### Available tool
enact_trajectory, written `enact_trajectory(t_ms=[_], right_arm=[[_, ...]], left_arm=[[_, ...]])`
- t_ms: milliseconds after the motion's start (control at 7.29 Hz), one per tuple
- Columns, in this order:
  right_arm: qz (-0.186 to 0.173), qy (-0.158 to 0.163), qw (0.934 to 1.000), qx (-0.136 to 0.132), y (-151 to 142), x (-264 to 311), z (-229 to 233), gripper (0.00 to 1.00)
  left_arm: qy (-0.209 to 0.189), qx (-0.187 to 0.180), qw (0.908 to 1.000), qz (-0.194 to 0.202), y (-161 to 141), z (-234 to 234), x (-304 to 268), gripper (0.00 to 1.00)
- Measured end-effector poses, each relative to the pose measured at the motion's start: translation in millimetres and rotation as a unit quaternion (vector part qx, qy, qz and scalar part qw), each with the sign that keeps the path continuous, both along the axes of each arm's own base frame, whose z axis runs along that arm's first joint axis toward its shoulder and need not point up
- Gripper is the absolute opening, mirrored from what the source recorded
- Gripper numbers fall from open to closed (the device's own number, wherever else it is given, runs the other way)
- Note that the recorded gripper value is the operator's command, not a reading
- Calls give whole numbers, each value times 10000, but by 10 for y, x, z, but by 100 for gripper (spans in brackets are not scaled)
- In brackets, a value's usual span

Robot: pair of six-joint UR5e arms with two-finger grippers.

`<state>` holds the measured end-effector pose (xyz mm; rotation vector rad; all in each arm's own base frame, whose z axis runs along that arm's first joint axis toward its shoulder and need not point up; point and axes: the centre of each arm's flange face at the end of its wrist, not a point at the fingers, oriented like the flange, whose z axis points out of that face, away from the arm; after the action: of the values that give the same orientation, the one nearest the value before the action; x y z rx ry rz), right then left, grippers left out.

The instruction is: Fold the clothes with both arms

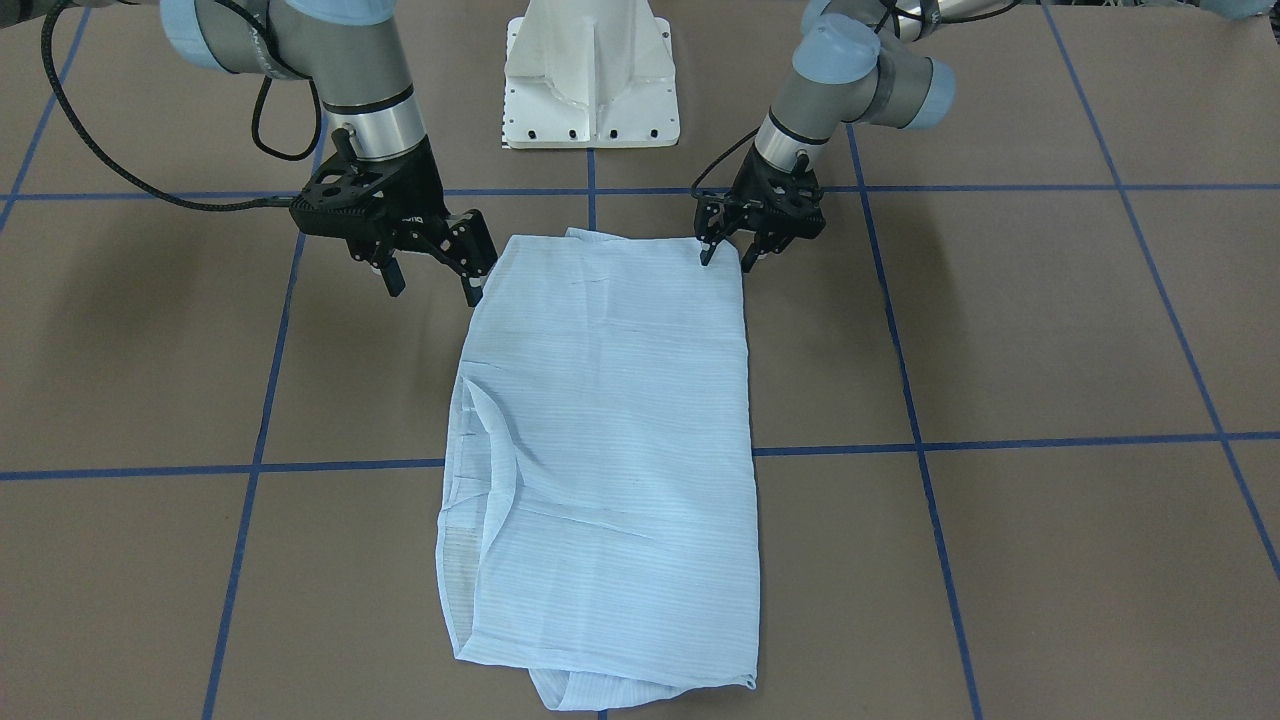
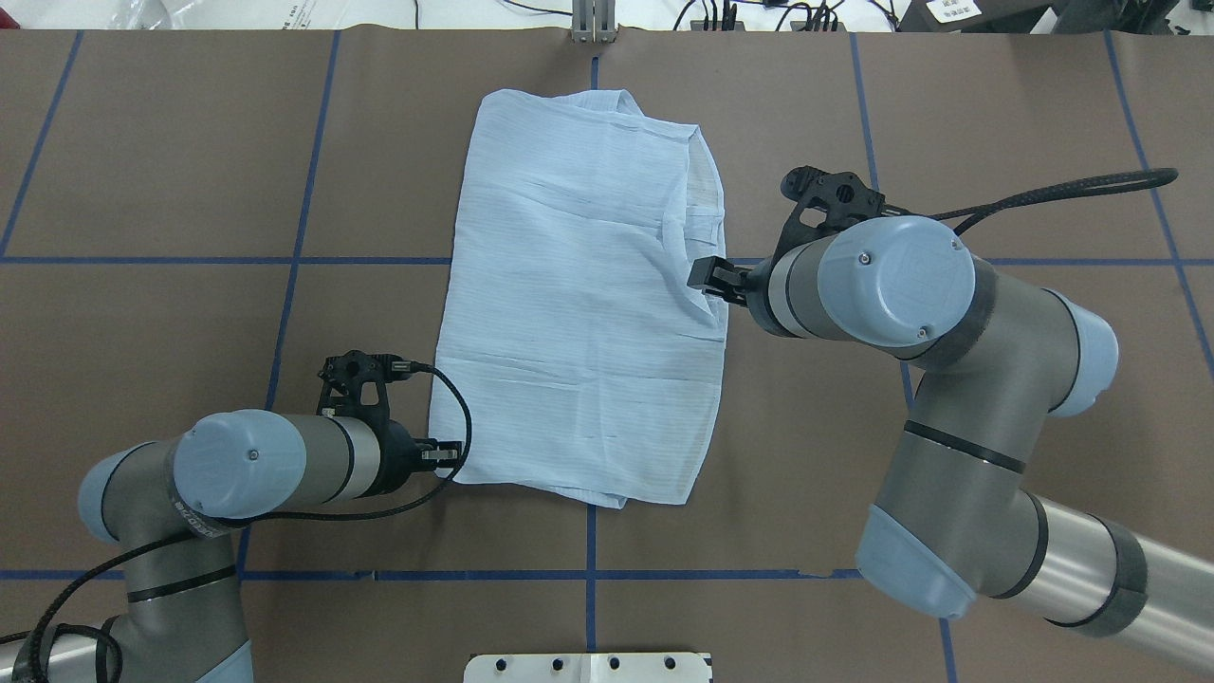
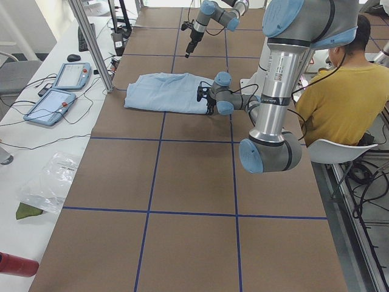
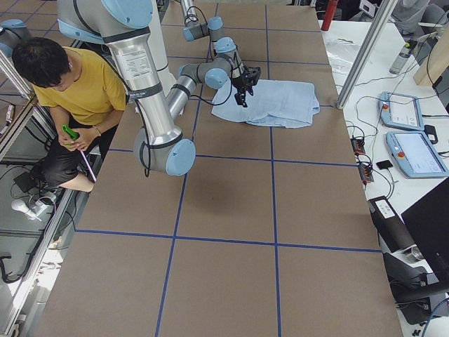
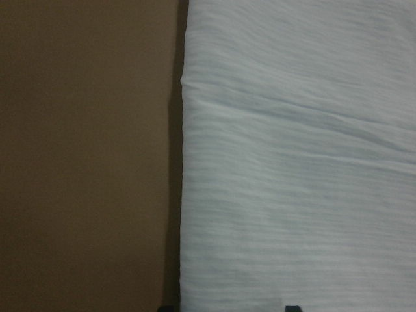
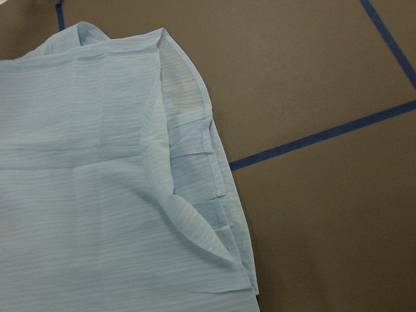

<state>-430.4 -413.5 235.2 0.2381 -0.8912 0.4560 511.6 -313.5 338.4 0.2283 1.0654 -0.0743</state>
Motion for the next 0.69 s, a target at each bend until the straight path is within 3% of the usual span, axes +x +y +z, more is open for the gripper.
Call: enact_trajectory(t_ms=[137, 275, 686], right_arm=[[-1, 12, 10000, -3, 5, -3, 14, 100], [-2, 11, 10000, -2, 10, -2, 14, 100], [67, -49, 9999, -121, 119, -91, 16, 98]], left_arm=[[6, 2, 10000, 38, 39, -7, 26, 21], [7, 3, 10000, 59, 60, -9, 40, 0], [41, 31, 10000, 21, 69, -47, 21, 0]])
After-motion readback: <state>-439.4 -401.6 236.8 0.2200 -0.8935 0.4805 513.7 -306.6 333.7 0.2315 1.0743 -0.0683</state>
